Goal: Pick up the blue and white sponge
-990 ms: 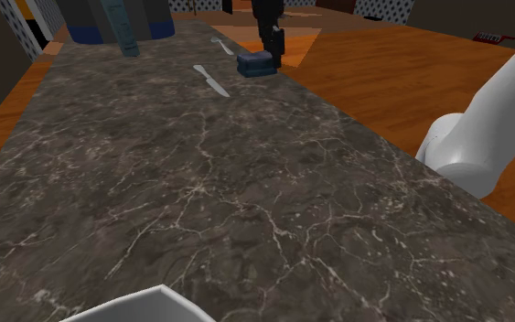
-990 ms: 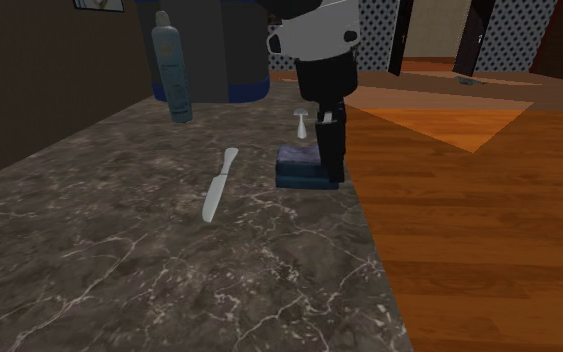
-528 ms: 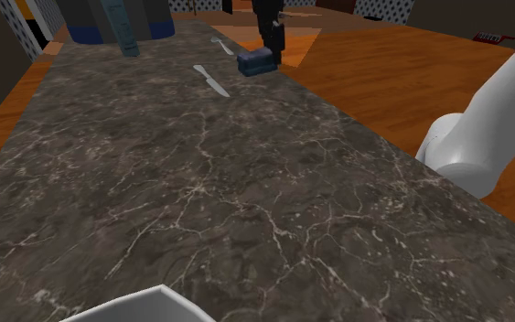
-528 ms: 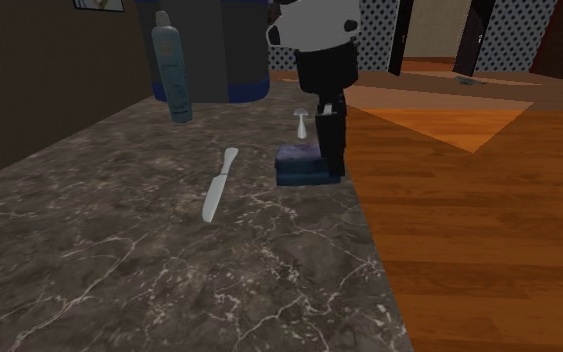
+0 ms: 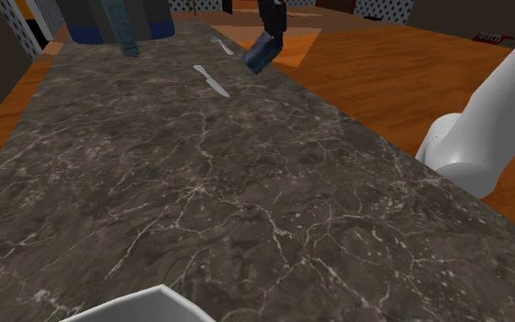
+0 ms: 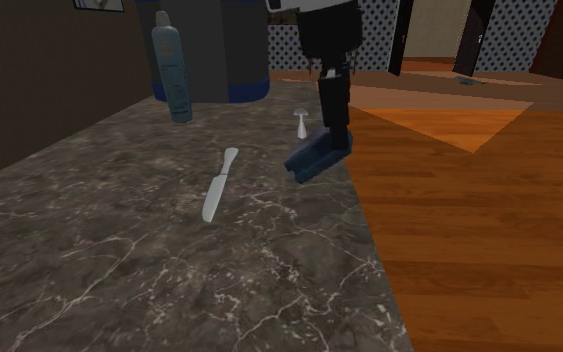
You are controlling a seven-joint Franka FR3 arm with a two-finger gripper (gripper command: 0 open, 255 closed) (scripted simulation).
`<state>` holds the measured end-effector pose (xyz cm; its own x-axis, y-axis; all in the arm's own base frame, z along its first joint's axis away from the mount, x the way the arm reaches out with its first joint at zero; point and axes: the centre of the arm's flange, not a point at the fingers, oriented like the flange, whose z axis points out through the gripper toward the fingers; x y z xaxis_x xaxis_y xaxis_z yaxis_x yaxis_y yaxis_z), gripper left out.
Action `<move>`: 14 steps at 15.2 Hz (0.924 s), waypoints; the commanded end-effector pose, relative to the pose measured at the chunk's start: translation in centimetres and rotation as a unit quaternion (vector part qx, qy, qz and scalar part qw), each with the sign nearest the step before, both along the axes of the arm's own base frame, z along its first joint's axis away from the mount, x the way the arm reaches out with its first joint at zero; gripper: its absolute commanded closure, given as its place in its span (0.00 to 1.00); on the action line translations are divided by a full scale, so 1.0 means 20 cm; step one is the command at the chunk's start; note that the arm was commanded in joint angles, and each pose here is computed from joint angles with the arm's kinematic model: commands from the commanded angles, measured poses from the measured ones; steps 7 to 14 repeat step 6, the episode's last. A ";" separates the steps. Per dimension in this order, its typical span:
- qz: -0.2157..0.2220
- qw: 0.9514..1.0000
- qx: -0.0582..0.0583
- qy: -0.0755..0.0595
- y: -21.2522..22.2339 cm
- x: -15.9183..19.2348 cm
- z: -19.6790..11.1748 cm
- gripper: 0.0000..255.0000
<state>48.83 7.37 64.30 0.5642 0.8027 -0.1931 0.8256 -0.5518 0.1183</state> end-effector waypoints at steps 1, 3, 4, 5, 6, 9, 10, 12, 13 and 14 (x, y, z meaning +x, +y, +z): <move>0.000 1.000 0.000 0.000 0.00 0.00 0.05 1.00; 0.000 1.000 0.000 0.000 0.00 0.00 0.11 1.00; 0.000 1.000 0.000 0.000 0.00 0.00 0.13 1.00; 0.000 1.000 0.000 0.000 0.00 0.00 0.14 1.00; 0.000 1.000 0.000 0.000 0.00 0.00 0.14 1.00; 0.000 1.000 0.000 0.000 0.00 0.00 0.14 1.00; 0.000 1.000 0.000 0.000 0.00 0.00 0.14 1.00; 0.000 1.000 0.000 0.000 0.00 0.00 0.14 1.00; 0.000 1.000 0.000 0.000 0.00 0.00 0.14 1.00; 0.000 1.000 0.000 0.000 0.00 0.00 0.14 1.00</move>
